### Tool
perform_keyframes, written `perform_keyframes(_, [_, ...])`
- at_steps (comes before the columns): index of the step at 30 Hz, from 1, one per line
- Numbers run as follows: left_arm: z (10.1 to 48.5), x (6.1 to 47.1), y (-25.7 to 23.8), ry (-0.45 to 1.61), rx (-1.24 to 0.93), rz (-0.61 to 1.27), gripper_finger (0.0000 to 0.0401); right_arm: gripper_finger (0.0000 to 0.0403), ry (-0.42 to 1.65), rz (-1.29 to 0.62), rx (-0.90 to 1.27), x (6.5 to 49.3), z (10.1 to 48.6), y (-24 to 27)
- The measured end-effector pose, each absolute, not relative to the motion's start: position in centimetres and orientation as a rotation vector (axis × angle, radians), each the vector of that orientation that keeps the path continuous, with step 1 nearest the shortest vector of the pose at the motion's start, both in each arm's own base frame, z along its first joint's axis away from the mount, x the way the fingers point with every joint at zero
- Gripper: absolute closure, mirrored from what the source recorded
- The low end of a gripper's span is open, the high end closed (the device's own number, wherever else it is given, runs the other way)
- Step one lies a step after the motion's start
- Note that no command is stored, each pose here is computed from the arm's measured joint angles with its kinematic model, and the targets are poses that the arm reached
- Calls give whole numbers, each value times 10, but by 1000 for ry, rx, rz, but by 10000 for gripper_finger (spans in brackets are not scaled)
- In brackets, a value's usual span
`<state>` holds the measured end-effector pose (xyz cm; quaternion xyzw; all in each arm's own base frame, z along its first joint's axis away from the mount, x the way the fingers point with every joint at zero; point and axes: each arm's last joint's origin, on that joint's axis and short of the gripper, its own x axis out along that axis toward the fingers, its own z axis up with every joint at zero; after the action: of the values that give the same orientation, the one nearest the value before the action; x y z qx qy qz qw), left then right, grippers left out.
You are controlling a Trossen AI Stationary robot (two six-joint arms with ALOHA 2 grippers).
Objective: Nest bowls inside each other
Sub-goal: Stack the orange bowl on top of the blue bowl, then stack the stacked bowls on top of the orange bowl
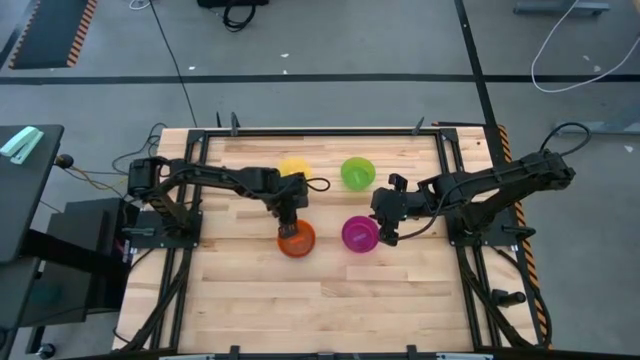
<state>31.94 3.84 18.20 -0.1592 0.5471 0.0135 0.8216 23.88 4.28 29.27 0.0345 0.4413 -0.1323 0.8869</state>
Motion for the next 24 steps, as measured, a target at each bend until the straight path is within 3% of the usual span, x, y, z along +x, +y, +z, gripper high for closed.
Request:
perform_keyframes(12, [196, 323, 39, 1180, -356, 40, 298, 273, 920, -281, 99, 239, 293, 40])
perform_keyframes(24, [216, 326, 51, 1188, -323, 55, 272, 270, 1058, -269, 190, 256, 270, 26])
